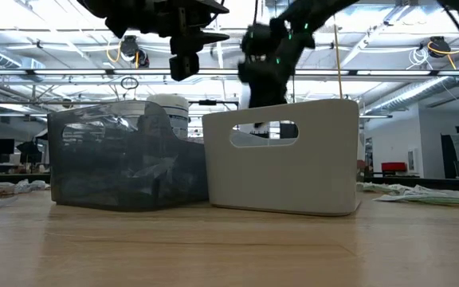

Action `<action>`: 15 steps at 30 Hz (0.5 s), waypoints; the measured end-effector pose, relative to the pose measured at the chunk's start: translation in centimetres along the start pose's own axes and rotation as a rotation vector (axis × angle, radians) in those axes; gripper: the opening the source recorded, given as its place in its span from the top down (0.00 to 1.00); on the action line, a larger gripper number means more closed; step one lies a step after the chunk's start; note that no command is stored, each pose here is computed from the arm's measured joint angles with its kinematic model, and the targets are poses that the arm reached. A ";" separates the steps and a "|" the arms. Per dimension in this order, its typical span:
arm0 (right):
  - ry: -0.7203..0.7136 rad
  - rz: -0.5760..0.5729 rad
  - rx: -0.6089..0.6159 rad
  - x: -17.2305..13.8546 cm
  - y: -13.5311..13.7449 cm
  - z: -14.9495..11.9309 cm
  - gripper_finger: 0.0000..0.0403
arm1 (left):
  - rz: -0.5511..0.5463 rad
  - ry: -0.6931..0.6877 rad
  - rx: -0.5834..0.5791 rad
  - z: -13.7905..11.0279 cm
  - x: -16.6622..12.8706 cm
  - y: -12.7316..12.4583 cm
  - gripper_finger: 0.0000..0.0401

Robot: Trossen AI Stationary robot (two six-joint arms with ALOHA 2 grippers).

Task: Pick & Place First Aid Supplies
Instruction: Put the black towelette pack into the top black bin

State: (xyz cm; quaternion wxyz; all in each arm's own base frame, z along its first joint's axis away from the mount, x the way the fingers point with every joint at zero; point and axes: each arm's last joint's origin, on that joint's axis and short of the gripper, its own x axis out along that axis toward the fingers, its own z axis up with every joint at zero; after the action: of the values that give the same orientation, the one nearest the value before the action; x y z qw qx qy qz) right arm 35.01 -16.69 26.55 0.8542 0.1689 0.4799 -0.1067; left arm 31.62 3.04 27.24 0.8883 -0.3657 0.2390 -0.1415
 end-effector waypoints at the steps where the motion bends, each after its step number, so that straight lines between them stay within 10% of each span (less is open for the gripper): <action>1: -0.035 0.009 -0.024 -0.5 0.8 0.3 0.36 | -0.002 0.002 0.009 0.0 0.0 0.0 0.62; 9: -0.275 0.104 -0.161 -2.4 6.4 -0.5 0.36 | 0.009 -0.001 0.099 0.0 -1.0 -0.7 0.62; 15: -0.400 0.187 -0.208 -2.3 8.4 -3.2 0.36 | 0.250 0.068 -0.031 -1.3 -3.3 0.0 0.62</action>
State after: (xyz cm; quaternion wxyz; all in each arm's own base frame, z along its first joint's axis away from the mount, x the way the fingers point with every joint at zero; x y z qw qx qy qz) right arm 34.22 -7.65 28.52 0.9513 0.0993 0.2917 -0.0089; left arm 28.20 3.70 27.50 0.8846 -0.3420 0.3147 -0.0383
